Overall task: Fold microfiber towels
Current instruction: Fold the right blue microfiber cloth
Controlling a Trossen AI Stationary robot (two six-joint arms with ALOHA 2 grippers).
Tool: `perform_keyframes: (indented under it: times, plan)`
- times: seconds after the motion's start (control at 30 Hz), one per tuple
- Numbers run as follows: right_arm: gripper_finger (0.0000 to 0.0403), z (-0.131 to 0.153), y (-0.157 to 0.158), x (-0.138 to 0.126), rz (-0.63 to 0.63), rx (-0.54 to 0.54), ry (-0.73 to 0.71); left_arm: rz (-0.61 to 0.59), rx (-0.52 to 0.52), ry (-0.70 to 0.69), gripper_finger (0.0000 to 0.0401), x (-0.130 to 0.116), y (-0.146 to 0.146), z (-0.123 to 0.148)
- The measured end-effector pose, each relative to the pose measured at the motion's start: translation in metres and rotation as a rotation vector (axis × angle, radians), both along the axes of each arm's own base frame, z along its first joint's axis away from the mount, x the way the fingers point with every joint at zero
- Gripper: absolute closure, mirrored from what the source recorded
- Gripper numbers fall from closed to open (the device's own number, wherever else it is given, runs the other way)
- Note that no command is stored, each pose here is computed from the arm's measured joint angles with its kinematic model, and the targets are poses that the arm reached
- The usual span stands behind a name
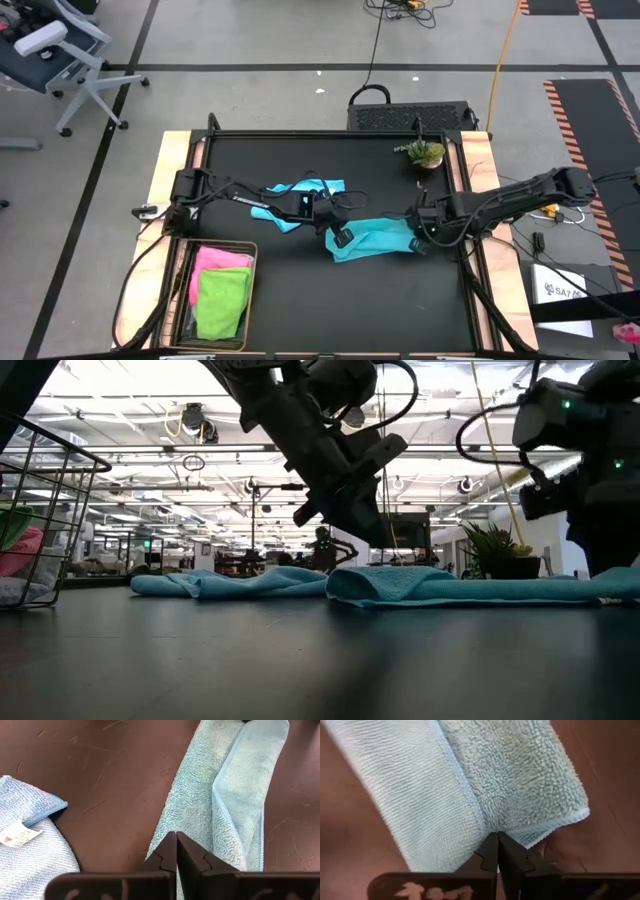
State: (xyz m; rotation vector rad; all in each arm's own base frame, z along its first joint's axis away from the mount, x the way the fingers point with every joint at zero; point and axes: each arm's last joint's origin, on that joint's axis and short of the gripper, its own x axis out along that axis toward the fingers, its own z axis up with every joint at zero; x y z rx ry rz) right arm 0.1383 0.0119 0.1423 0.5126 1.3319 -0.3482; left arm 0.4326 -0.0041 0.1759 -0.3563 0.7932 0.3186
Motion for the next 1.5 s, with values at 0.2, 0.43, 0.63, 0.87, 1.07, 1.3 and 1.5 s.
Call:
perform_keyframes:
  times: [0.2, 0.43, 0.63, 0.87, 1.07, 1.3, 1.5]
  plan:
    - [0.0403, 0.019, 0.0, 0.0, 0.011, -0.006, -0.044, -0.002, -0.007, 0.002, 0.0391, 0.0, 0.0, 0.0]
    - [0.0403, 0.026, -0.004, -0.002, 0.001, -0.139, -0.078, -0.005, -0.005, 0.014, 0.0393, -0.001, 0.0, -0.001]
    - [0.0403, 0.016, -0.007, -0.003, 0.001, -0.157, -0.056, -0.005, -0.005, 0.015, 0.0395, -0.001, 0.0, -0.001]
    - [0.0403, 0.006, -0.004, 0.001, -0.027, -0.048, -0.104, 0.006, -0.015, 0.014, 0.0391, -0.001, 0.0, -0.001]
    - [0.0403, 0.007, -0.001, 0.005, -0.028, 0.024, -0.149, 0.006, -0.015, 0.014, 0.0394, -0.001, 0.0, -0.001]
    - [0.0403, 0.006, -0.001, 0.0, -0.004, -0.12, -0.11, 0.005, -0.015, 0.015, 0.0398, -0.001, 0.0, -0.002]
    - [0.0403, 0.011, -0.005, 0.004, -0.044, -0.162, -0.136, 0.004, -0.016, 0.016, 0.0389, -0.001, 0.0, -0.002]
